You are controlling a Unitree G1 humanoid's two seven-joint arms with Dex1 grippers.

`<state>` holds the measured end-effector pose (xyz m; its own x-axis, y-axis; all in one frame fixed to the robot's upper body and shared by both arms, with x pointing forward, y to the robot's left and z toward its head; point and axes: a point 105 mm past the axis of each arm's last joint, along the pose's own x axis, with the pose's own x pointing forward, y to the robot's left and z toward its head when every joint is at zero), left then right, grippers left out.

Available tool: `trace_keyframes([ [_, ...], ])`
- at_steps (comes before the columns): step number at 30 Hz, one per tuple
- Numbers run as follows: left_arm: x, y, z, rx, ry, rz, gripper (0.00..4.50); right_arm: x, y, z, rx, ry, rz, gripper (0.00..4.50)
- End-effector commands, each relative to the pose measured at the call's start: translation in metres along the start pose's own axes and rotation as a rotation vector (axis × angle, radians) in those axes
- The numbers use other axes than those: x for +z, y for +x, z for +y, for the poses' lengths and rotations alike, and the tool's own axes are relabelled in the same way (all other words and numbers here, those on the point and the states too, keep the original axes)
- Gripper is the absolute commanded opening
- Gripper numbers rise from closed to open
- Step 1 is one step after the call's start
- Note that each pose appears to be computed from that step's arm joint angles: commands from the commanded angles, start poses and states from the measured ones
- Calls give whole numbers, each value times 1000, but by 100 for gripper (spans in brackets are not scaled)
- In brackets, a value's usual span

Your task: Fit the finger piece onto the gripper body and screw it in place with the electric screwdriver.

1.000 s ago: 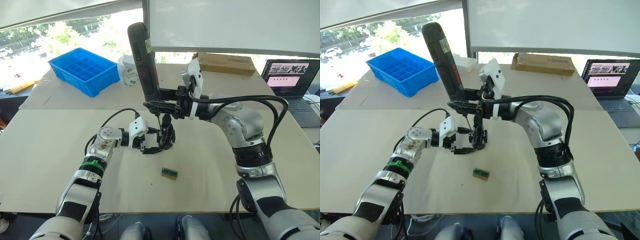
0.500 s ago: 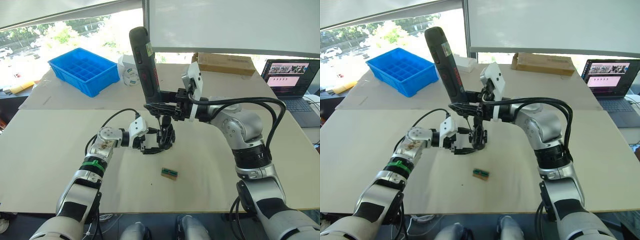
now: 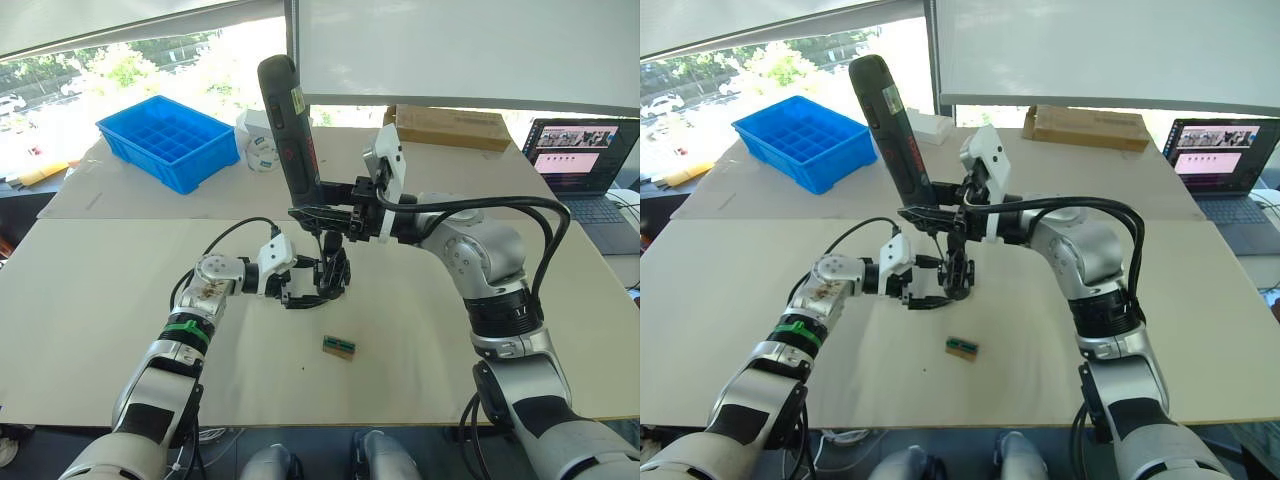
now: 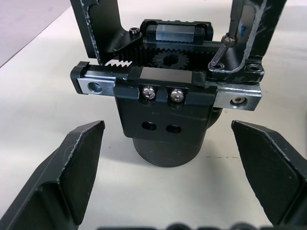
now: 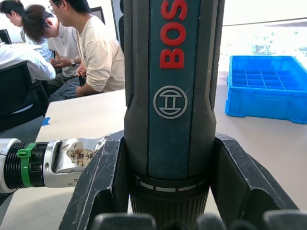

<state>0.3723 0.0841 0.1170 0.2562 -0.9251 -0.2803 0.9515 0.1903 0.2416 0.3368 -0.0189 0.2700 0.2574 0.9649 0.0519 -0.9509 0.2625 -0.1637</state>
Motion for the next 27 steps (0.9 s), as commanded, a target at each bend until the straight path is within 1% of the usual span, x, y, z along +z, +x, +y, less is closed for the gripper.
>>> trace_keyframes([
  [1,10,1,0,-5,44,-20,450,20,-3,2,8,-74,-66,192],
  [11,9,4,0,-3,42,-21,450,16,-2,3,11,-68,-58,192],
  [27,11,3,3,12,48,-23,450,20,-2,7,39,-75,-56,192],
])
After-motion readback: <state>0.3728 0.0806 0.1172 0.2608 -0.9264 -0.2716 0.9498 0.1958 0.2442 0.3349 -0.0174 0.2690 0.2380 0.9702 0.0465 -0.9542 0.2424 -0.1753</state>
